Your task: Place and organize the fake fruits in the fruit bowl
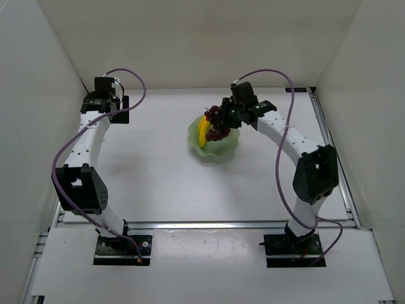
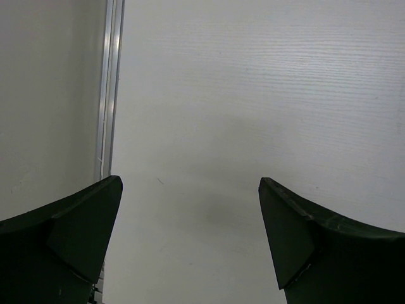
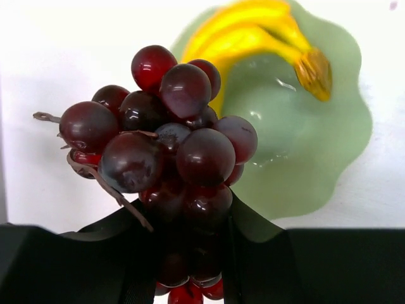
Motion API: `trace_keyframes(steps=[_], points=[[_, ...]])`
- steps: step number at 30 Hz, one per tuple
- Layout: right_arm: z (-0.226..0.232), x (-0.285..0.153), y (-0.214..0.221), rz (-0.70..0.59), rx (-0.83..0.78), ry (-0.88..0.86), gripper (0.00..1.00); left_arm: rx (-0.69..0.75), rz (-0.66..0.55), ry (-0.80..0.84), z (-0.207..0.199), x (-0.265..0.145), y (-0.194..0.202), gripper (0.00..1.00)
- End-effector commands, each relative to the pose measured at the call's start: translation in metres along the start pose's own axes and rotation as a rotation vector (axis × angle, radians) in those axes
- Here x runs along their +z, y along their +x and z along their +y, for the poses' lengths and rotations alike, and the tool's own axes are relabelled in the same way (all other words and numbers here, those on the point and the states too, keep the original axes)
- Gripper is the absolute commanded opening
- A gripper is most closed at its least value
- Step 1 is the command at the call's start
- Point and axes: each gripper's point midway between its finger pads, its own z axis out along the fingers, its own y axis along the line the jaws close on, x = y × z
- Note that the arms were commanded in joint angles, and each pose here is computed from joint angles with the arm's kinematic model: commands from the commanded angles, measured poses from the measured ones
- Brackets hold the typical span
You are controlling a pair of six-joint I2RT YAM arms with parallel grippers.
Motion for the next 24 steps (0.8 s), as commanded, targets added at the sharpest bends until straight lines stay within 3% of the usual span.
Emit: trace_keyframes(steps=[1, 4, 5, 6, 8, 11, 16, 20, 24], points=[[-0.007, 0.025, 0.015, 0.052, 0.068, 0.046, 0.01, -0.033, -0.059, 0.008, 0.007, -0.021, -0.011, 1.00], [-0.024, 0.033, 0.017, 0.064, 0.108, 0.105, 0.28, -0.039, -0.056, 0.002, 0.010, -0.021, -0.011, 1.00], [-0.026, 0.036, 0.019, 0.071, 0.109, 0.110, 0.69, -0.039, -0.056, 0.002, 0.010, -0.021, -0.011, 1.00], [-0.026, 0.036, 0.019, 0.072, 0.094, 0.110, 0.83, -0.039, -0.056, 0.002, 0.010, -0.021, -0.011, 1.00], [-0.015, 0.021, 0.008, 0.032, 0.037, 0.086, 1.00, -0.036, -0.048, 0.011, 0.008, -0.019, -0.007, 1.00], [-0.014, -0.003, -0.017, -0.084, -0.021, 0.138, 1.00, -0.036, -0.048, 0.012, 0.008, -0.021, -0.006, 1.00], [-0.020, -0.087, -0.058, -0.295, -0.054, 0.186, 1.00, -0.065, -0.041, -0.008, 0.019, -0.020, -0.001, 1.00], [-0.100, -0.148, -0.067, -0.385, 0.086, 0.301, 1.00, -0.102, -0.025, -0.025, 0.028, -0.018, 0.006, 1.00], [-0.186, -0.154, -0.020, -0.256, 0.234, 0.385, 1.00, -0.144, 0.004, -0.032, 0.038, -0.012, 0.018, 1.00]])
